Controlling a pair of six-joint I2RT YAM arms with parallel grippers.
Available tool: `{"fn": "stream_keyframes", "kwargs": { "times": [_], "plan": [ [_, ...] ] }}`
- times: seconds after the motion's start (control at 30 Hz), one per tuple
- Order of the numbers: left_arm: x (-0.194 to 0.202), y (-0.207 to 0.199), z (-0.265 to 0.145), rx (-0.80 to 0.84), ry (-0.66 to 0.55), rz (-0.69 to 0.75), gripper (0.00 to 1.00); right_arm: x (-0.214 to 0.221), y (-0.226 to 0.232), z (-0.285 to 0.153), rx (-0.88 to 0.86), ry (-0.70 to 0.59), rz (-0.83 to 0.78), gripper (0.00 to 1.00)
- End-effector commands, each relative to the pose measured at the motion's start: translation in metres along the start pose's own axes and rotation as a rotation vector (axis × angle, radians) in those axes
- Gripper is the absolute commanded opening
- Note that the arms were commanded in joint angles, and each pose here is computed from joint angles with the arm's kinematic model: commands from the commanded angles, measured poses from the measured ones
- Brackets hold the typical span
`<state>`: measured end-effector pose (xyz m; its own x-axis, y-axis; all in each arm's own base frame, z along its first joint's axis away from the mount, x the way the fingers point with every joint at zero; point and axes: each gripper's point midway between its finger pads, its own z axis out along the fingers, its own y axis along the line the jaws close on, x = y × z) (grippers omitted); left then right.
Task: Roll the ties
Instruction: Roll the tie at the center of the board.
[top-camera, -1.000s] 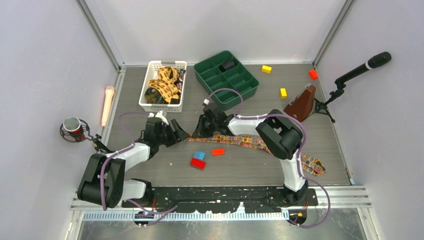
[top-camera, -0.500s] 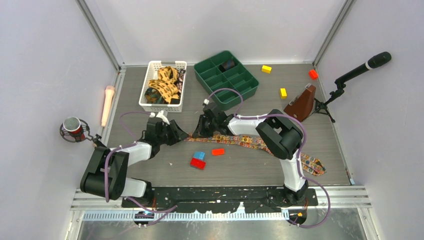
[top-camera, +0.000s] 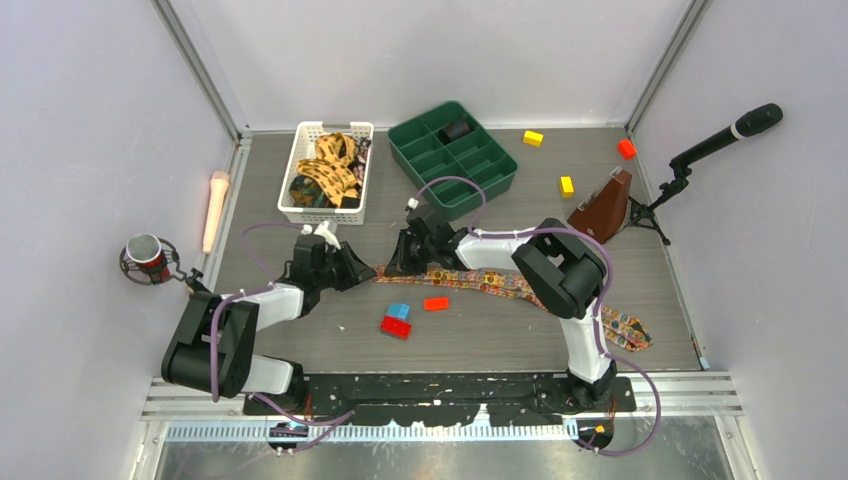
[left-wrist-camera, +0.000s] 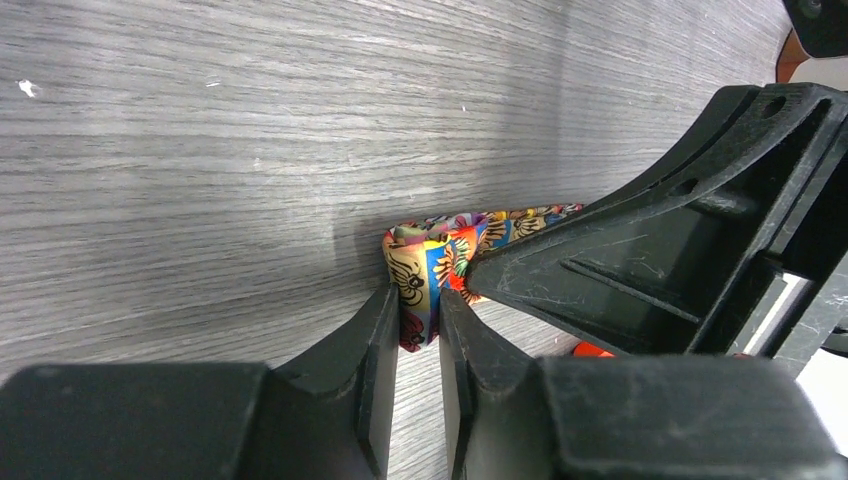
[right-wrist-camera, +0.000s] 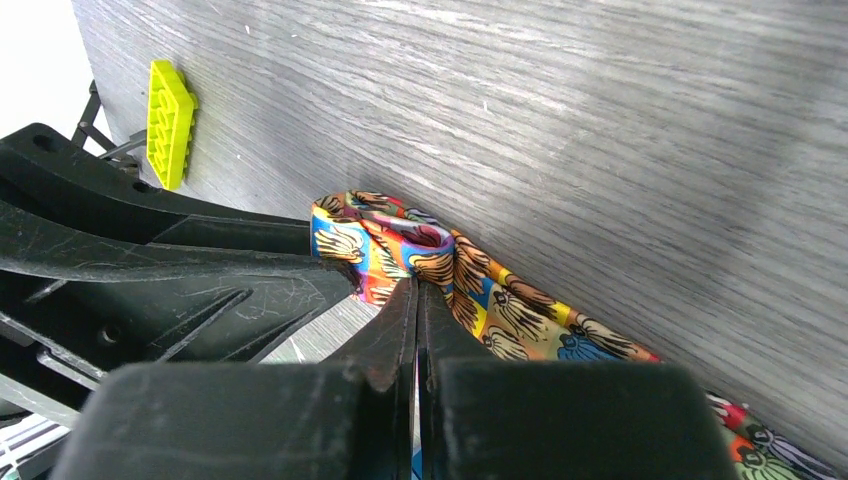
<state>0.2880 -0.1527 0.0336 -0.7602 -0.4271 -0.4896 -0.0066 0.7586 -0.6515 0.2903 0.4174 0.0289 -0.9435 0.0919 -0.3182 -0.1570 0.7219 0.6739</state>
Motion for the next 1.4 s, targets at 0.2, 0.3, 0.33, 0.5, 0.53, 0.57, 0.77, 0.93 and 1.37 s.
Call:
{"fn": "stream_keyframes", "kwargs": {
  "times": [0.2, 0.3, 0.33, 0.5, 0.53, 0.57, 0.77, 0.93, 1.37],
  "plan": [
    [-0.019, -0.023, 0.003, 0.082, -0.03, 0.06, 0.07, 0.0, 0.002, -0.006, -0.01, 0.007, -0.042, 0.0],
    [-0.02, -0.024, 0.002, 0.08, -0.026, 0.066, 0.02, -0.002, 0.011, -0.011, -0.046, 0.002, -0.061, 0.01],
    [-0.021, -0.025, 0.001, 0.078, -0.025, 0.07, 0.01, -0.002, 0.013, -0.013, -0.056, -0.001, -0.07, 0.02],
    [-0.021, -0.023, -0.004, 0.039, 0.006, 0.097, 0.0, -0.009, 0.028, -0.028, -0.104, -0.044, -0.103, 0.11],
    [-0.021, -0.023, -0.005, 0.031, 0.016, 0.103, 0.0, -0.012, 0.03, -0.032, -0.109, -0.06, -0.11, 0.12],
    [-0.02, -0.022, -0.006, 0.018, 0.026, 0.106, 0.0, -0.013, 0.03, -0.033, -0.109, -0.067, -0.112, 0.14],
    [-0.027, -0.014, -0.015, -0.076, 0.026, 0.145, 0.0, -0.024, 0.027, -0.048, -0.084, -0.136, -0.116, 0.15],
    [-0.029, -0.01, -0.022, -0.162, 0.046, 0.194, 0.0, -0.029, 0.017, -0.055, -0.044, -0.172, -0.111, 0.15],
    [-0.043, -0.01, -0.033, -0.382, 0.016, 0.393, 0.0, -0.039, 0.0, -0.073, 0.043, -0.247, -0.12, 0.14]
  ]
}}
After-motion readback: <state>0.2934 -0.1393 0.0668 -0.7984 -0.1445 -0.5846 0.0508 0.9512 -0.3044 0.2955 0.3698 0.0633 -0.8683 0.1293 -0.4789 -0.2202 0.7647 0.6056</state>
